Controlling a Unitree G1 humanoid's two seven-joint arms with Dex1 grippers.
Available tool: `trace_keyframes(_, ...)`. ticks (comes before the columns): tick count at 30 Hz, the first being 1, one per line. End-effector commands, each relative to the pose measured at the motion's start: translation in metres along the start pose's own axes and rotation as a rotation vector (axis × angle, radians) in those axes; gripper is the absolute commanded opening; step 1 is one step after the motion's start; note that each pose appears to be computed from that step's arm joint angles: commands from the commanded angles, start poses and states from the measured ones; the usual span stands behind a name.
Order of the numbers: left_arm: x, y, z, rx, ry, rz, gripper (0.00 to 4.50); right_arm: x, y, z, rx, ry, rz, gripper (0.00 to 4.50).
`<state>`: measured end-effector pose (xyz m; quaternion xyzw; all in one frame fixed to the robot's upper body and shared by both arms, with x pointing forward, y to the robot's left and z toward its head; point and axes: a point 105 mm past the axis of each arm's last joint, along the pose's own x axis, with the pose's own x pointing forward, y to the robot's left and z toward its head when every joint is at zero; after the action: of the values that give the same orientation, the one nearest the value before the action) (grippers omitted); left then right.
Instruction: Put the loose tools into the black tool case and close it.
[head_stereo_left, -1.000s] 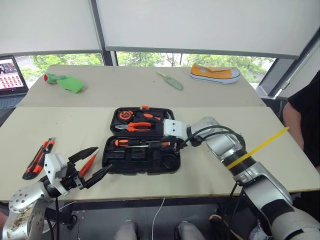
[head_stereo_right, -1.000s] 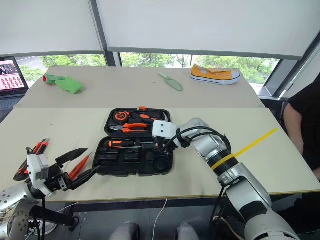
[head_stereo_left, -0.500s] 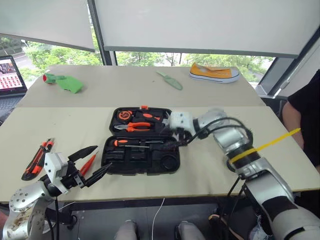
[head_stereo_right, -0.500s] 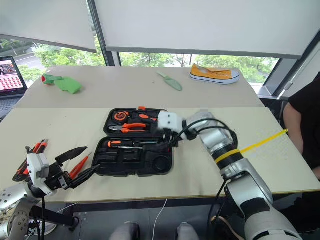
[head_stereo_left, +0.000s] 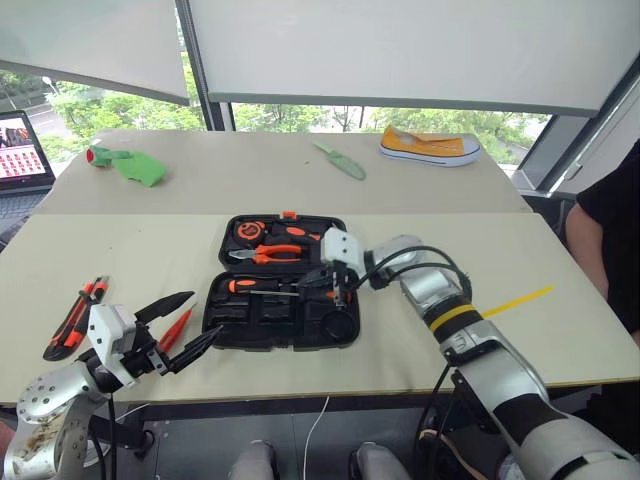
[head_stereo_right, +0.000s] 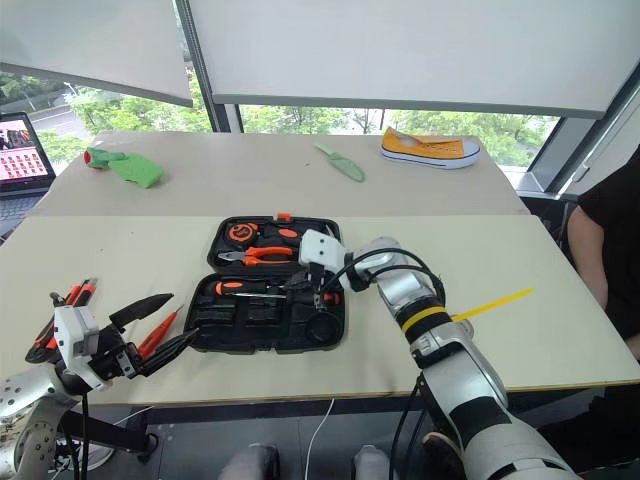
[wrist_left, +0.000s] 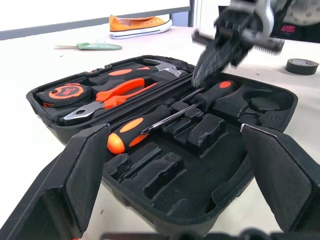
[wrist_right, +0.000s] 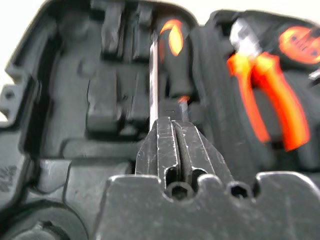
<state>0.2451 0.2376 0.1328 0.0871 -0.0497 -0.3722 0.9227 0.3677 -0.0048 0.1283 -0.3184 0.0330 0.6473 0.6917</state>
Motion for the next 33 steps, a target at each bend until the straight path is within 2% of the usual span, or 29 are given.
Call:
trace_keyframes(1,-0.004,0.012,0.007,0.053,0.001,0.036,4.5,0.008,0.0,-0.008,-0.006,0.041,-0.011,0.07)
trace_keyframes(9,-0.019,0.021,-0.002,0.047,0.023,0.076,4.5,0.017,0.009,-0.017,-0.007,0.072,0.011,0.07)
trace_keyframes(11,-0.022,0.023,-0.001,0.028,0.021,0.094,4.5,0.017,0.009,-0.006,-0.02,0.009,0.005,0.07)
trace_keyframes(14,-0.034,0.03,0.003,-0.01,0.01,0.153,4.5,0.004,-0.002,0.023,-0.022,-0.194,-0.077,0.07)
trace_keyframes(16,-0.064,0.04,0.008,-0.026,0.016,0.263,4.5,-0.031,-0.011,0.035,0.051,-0.355,-0.147,0.62)
trace_keyframes(17,-0.089,0.047,0.008,-0.011,0.049,0.356,4.5,-0.053,-0.007,0.032,0.015,-0.394,-0.177,0.62)
trace_keyframes(18,-0.109,0.049,0.006,-0.007,0.087,0.421,4.5,-0.071,0.0,0.03,-0.021,-0.423,-0.184,1.28)
trace_keyframes(19,-0.124,0.048,0.004,-0.013,0.123,0.461,4.5,-0.082,0.009,0.03,-0.057,-0.436,-0.177,1.47)
trace_keyframes(22,-0.162,0.041,-0.005,-0.071,0.214,0.545,4.5,-0.107,0.032,0.038,-0.066,-0.547,-0.178,2.56)
trace_keyframes(25,-0.189,0.036,-0.013,-0.114,0.303,0.608,4.5,-0.122,0.053,0.016,-0.06,-0.485,-0.187,3.54)
trace_keyframes(26,-0.194,0.035,-0.014,-0.12,0.319,0.617,4.5,-0.126,0.057,0.008,-0.049,-0.454,-0.192,4.01)
trace_keyframes(27,-0.196,0.033,-0.015,-0.13,0.329,0.621,4.5,-0.131,0.063,0.002,-0.019,-0.444,-0.188,4.24)
trace_keyframes(28,-0.195,0.031,-0.015,-0.131,0.333,0.61,4.5,-0.136,0.066,-0.004,0.013,-0.435,-0.194,4.43)
trace_keyframes(33,-0.173,0.024,-0.011,-0.152,0.324,0.518,4.5,-0.153,0.07,-0.013,0.062,-0.41,-0.258,4.43)
